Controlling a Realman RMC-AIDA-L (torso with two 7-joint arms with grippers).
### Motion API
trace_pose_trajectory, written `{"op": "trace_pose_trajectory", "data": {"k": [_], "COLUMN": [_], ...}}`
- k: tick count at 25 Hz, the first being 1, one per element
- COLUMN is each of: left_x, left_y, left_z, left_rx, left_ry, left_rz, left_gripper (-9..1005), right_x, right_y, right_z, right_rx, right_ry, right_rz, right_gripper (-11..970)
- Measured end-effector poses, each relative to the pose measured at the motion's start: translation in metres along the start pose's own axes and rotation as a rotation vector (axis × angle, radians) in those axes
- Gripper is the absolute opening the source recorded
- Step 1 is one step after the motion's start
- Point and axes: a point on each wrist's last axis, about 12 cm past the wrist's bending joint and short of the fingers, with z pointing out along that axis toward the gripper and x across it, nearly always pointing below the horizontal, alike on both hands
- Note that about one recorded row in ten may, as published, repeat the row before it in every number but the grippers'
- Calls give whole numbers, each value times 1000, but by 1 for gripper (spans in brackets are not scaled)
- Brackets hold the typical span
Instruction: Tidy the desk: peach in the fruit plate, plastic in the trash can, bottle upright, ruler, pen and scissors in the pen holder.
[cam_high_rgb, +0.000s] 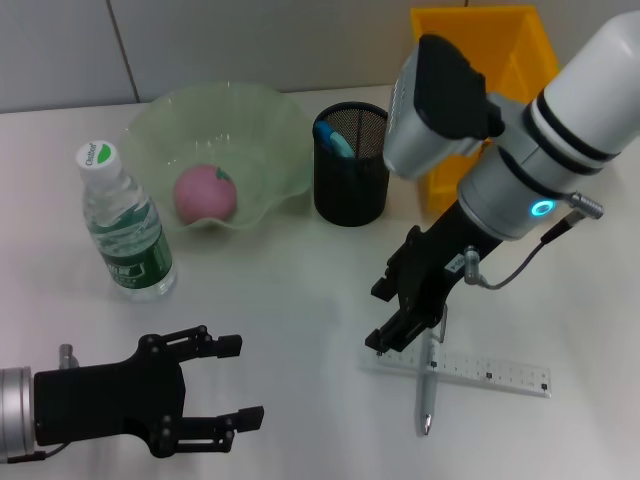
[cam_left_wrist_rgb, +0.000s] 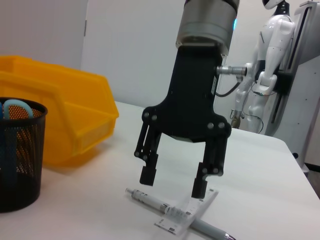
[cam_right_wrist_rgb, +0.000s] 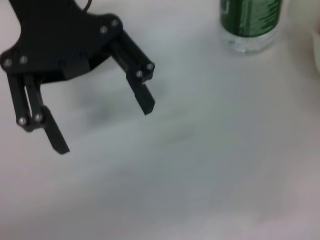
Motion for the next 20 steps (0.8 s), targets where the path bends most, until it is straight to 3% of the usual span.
{"op": "trace_pose_trajectory", "data": {"k": [20], "left_x": [1], "left_y": [-1], "left_z": [0], "left_rx": [9], "left_ry": [8], "left_rz": [-13], "left_gripper": [852], "right_x": [2], "right_y": [8], "right_z": [15], "right_rx": [-6], "right_ry": [68], "right_rz": [-53], "right_gripper": [663]}}
